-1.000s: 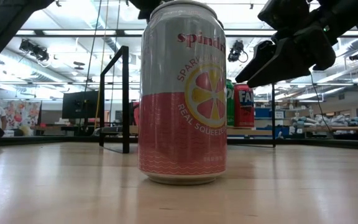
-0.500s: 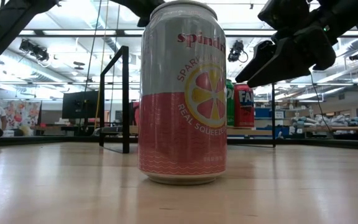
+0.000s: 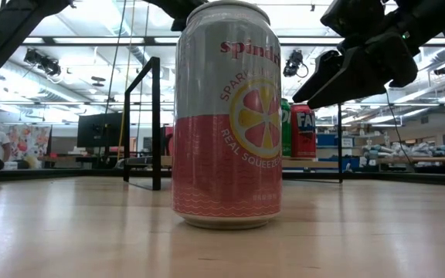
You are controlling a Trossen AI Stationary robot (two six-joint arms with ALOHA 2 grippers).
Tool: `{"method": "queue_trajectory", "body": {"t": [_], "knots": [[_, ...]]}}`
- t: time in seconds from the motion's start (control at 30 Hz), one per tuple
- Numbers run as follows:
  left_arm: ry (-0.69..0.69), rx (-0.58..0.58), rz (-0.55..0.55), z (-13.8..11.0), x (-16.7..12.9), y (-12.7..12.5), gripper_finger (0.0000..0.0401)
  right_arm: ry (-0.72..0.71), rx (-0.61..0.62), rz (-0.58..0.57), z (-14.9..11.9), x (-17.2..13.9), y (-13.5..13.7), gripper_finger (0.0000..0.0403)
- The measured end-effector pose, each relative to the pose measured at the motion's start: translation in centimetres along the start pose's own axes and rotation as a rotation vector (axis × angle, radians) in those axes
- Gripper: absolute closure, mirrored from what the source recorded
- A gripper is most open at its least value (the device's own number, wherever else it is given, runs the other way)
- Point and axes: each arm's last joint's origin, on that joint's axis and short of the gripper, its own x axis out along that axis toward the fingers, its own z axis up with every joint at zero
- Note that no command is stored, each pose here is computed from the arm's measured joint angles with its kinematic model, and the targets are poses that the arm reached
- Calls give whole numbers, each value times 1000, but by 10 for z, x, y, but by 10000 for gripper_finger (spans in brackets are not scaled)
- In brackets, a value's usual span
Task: Place canned beverage on shelf
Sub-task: Put the red soda can on the shelf, then put the white and orange soda can on the shelf aligned with the red soda can
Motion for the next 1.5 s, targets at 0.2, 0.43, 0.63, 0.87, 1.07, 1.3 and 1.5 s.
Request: {"method": "queue_trajectory", "body": {"t": [0.2,0.43,0.63,0.87,1.07,1.3,1.5], "knots": [[-2,-18,-2,2,0,-3,52,0,7,1,0,0,0,25],[-4,-12,1,4,0,-7,40,0,7,2,0,0,0,25],[14,-3,46,5,0,-7,14,-5,9,22,0,0,1,25],[50,31,89,9,0,-19,9,-8,9,22,1,0,1,25],[90,62,155,11,0,-27,9,-8,10,21,1,0,1,25],[106,108,192,16,-1,-39,9,-11,19,25,1,0,1,25],[84,124,239,25,-20,-43,9,-18,22,25,2,0,1,25]]}}
